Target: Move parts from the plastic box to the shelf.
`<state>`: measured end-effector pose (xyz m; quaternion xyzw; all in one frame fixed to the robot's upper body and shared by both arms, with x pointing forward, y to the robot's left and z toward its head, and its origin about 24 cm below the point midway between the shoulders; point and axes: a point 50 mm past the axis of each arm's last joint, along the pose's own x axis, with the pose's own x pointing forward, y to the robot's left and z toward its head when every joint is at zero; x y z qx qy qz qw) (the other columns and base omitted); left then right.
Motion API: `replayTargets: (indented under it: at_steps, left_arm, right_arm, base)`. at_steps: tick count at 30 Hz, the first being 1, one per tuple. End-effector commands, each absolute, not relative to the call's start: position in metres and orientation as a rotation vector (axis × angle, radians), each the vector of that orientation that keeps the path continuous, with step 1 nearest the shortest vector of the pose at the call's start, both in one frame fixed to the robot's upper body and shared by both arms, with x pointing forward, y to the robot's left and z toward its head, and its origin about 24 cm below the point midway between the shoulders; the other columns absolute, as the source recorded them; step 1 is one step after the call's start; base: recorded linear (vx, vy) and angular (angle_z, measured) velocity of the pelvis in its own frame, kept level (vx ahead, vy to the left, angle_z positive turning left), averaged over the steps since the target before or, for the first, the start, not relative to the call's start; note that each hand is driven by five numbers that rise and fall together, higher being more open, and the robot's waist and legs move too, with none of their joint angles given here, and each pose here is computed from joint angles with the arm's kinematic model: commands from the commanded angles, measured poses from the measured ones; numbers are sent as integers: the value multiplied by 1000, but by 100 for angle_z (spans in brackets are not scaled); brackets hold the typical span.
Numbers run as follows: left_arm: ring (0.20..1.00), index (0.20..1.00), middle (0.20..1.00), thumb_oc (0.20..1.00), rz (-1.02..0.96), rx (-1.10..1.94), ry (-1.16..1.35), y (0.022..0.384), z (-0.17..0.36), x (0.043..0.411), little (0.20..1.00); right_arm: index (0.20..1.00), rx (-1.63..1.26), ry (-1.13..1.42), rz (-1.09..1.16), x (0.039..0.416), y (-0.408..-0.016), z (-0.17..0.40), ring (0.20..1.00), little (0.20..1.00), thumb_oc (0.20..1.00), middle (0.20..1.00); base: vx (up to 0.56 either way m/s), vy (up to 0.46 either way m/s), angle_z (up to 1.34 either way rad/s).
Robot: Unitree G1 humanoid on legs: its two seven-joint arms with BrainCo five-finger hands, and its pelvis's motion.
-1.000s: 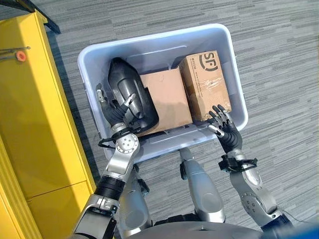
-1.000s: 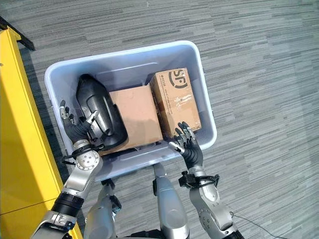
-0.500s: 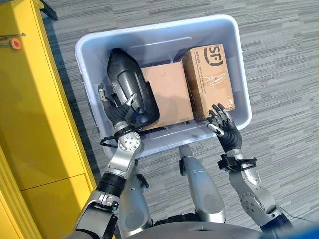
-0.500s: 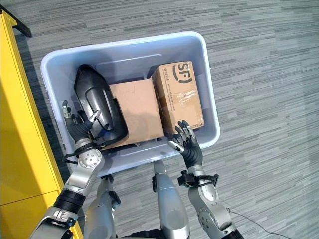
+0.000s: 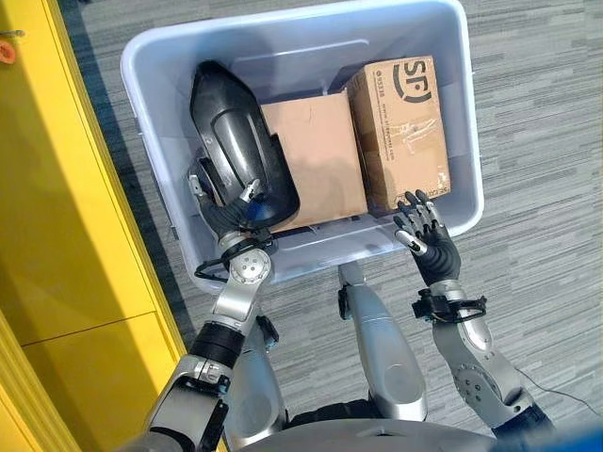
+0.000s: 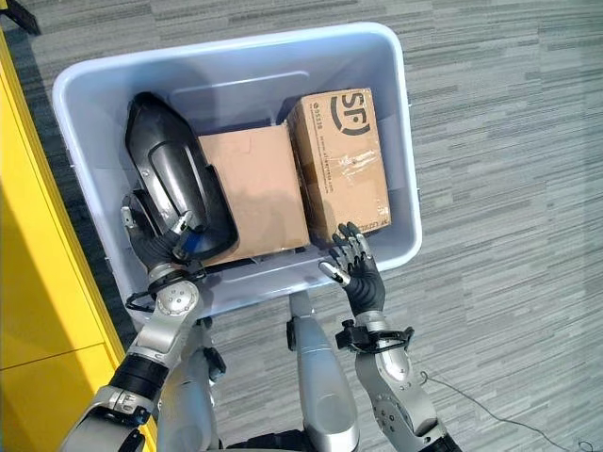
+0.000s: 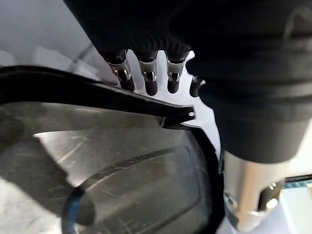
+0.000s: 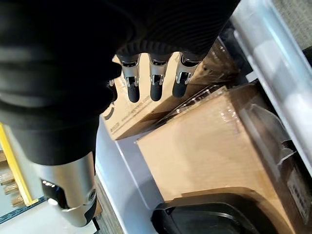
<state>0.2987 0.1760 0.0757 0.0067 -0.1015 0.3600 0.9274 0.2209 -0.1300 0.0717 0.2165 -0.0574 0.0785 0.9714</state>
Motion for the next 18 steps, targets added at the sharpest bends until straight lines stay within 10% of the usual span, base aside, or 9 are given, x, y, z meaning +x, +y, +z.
replayTargets:
  at_steps: [1,12,13,14,15,18]
  left_arm:
    - [1000,1000,1000,1000,828,-13,-268,194,84,299,1000]
    - [1000,1000,1000,1000,897,-152,-226,199,87,312,1000]
    - [831,831,831,831,900,-159,-221,200,86,313,831]
    - [420,420,420,420,901,-155,-219,201,87,314,420]
    - [200,200,200,200,896,-154,-216,201,86,314,200]
    - [200,200,200,200,888,-144,-221,201,87,314,200]
  right_arm:
    - [1000,462,-233,172,219,-137,95,1000,1000,1000,1000]
    - [1000,476,-231,188,220,-131,96,1000,1000,1000,1000]
    - [1000,474,-229,188,220,-131,96,1000,1000,1000,1000]
    - [1000,471,-227,188,219,-131,96,1000,1000,1000,1000]
    - [1000,465,-225,187,219,-131,95,1000,1000,1000,1000]
    - [1000,453,-228,182,219,-133,95,1000,1000,1000,1000]
  base:
    - [0,0,0]
    - [0,0,0]
    - [0,0,0]
    - [0,0,0]
    - [0,0,0]
    - [0,0,0]
